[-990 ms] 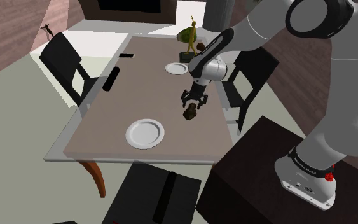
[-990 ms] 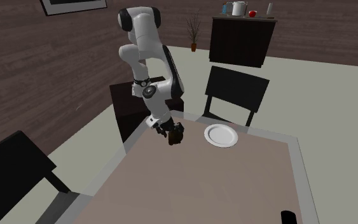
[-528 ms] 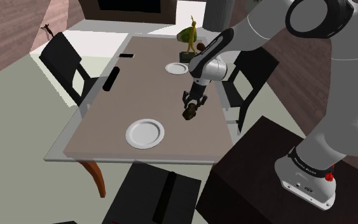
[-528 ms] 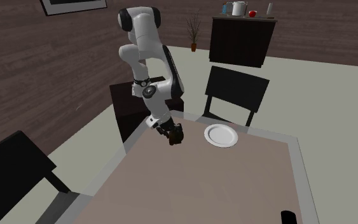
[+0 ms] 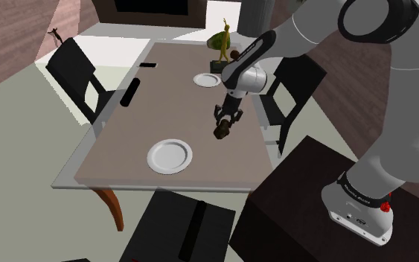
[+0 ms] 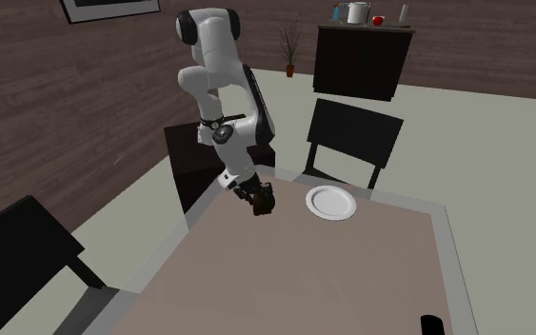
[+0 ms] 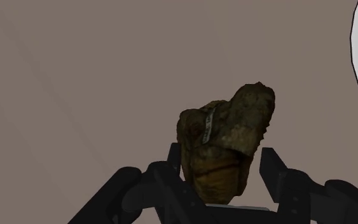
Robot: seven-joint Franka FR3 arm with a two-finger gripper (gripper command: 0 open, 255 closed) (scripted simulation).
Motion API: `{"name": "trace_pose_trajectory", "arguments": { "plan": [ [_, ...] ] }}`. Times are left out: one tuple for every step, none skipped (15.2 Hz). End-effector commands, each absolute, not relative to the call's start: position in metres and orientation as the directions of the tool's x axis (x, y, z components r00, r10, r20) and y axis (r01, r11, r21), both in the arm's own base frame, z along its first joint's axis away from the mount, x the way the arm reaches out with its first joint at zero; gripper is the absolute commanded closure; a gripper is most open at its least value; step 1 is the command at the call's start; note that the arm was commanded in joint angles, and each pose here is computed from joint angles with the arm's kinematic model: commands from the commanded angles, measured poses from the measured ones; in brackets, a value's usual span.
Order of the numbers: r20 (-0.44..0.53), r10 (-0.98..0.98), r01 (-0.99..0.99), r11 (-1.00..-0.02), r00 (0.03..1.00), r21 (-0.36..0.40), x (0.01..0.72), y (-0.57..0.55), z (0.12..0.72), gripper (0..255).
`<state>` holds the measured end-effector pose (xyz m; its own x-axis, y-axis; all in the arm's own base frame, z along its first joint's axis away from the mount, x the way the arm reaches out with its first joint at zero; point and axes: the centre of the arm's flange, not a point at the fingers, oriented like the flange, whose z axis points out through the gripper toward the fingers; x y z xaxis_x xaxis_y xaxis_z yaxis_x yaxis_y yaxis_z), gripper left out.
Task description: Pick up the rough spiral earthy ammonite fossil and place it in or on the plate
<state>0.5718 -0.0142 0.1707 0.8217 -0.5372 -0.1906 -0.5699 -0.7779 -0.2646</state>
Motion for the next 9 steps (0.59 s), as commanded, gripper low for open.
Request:
{"name": "trace_pose_trajectory", "arguments": {
  "plan": [
    [-0.190,-0.537,-0.570,-0.778,0.822,-0.265,0.572,-0.013,0.181,255],
    [-0.190,-0.537,-0.570,-0.778,0.822,-0.265,0.572,-0.013,0.187,255],
    [-0.190,-0.537,-0.570,-0.778,0.822,-0.265,0.572,-0.013,0.192,255],
    [-0.190,-0.537,-0.570,-0.778,0.822,-0.265,0.572,-0.013,0.197,255],
    [-0.190,-0.537,-0.570,-0.778,0.822,-0.265,0.572,-0.013,0.203,255],
    [-0.190,-0.537,-0.570,-0.778,0.822,-0.265,0.572,-0.013,0.208,255],
    [-0.190,-0.537,-0.570,-0.778,0.822,-0.265,0.572,-0.013,0.213,255],
    [-0.190,-0.537,-0.570,-0.778,0.822,-0.265,0.572,-0.013,0.218,255],
    [-0.190,-0.537,-0.570,-0.778,0.822,-0.265,0.572,-0.013,0.224,255]
  ]
}}
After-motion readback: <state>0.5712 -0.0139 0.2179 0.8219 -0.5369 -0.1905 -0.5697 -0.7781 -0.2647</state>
